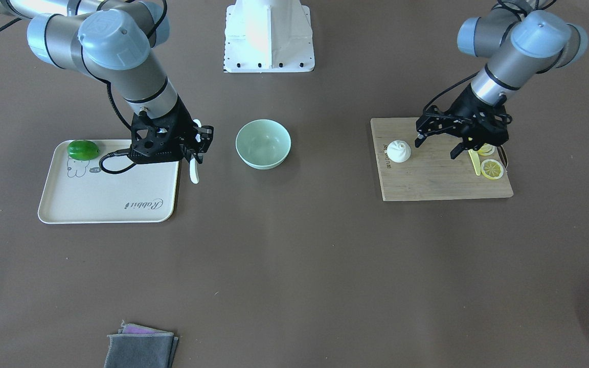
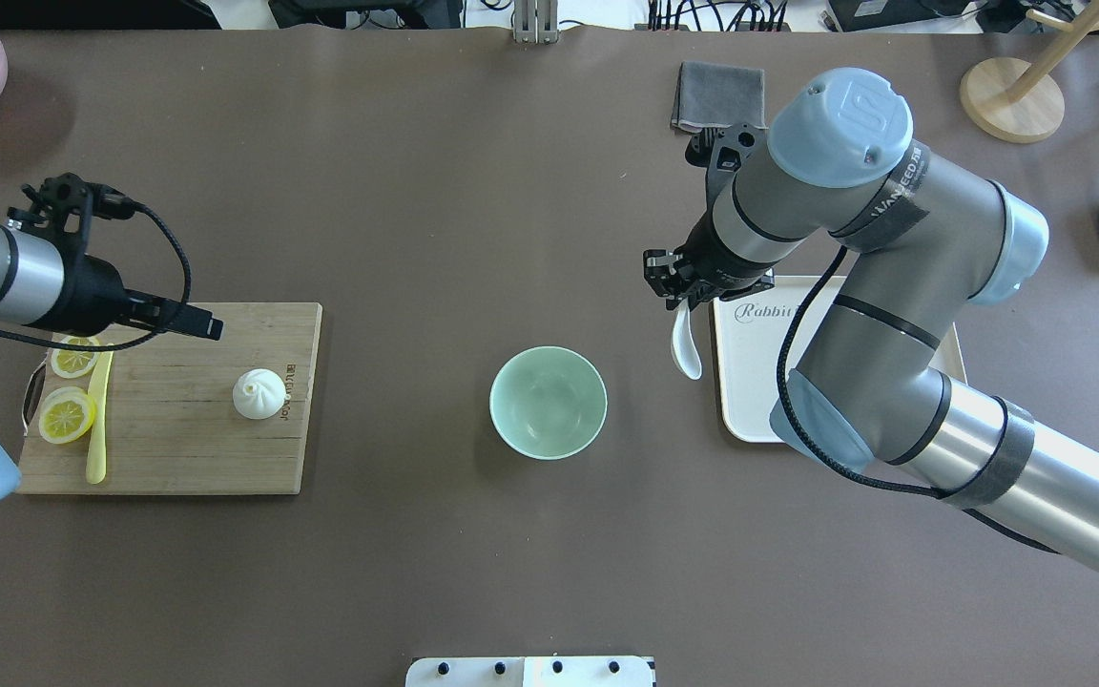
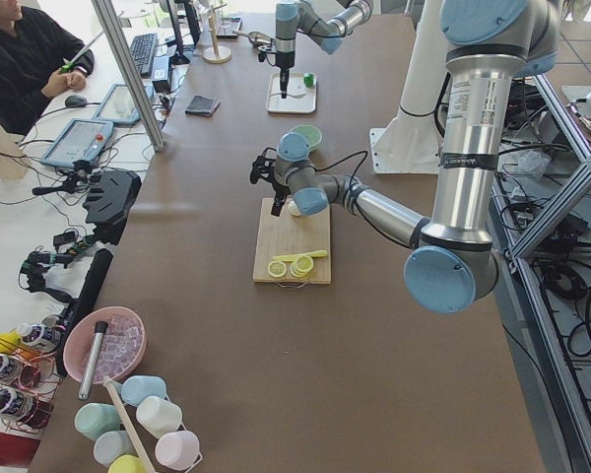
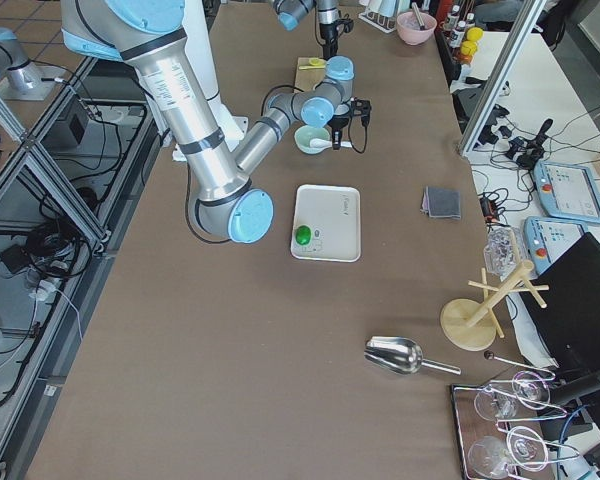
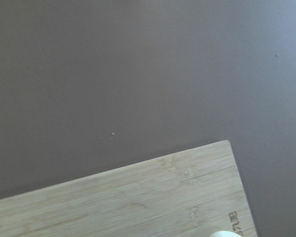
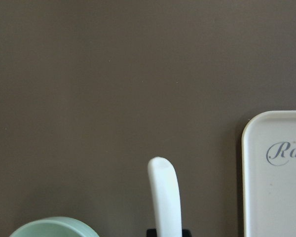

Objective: Put spoon and bun in bowl

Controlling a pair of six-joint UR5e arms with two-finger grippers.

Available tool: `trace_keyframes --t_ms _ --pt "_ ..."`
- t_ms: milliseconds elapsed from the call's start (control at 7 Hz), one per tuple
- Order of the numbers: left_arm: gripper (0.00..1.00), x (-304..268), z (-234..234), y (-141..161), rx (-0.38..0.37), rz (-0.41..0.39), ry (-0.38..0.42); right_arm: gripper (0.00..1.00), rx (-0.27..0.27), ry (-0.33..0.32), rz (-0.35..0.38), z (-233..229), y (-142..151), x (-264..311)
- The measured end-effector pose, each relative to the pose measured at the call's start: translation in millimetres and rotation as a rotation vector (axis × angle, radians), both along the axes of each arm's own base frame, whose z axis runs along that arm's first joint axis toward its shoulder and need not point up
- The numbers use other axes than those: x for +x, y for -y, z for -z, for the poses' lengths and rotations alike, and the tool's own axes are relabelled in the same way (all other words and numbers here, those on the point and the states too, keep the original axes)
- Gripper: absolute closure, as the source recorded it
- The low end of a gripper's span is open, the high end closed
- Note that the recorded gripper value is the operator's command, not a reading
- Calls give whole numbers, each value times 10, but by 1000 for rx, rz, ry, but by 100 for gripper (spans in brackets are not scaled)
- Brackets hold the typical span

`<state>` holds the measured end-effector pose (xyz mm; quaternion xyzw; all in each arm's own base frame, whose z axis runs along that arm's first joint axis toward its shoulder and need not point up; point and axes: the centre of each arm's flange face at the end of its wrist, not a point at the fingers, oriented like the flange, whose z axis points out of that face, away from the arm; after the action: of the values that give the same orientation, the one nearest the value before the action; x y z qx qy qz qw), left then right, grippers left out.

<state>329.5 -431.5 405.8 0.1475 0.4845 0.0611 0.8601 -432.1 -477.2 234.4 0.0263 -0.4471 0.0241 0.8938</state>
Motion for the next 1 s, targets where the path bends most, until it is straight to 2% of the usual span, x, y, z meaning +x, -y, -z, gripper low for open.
trace_keyframes --t_ms 429,1000 --pt "18 606 104 -211 7 10 14 100 -1 22 0 216 -36 -112" --pt "20 619 33 -232 6 12 30 100 -13 35 5 314 -123 -235"
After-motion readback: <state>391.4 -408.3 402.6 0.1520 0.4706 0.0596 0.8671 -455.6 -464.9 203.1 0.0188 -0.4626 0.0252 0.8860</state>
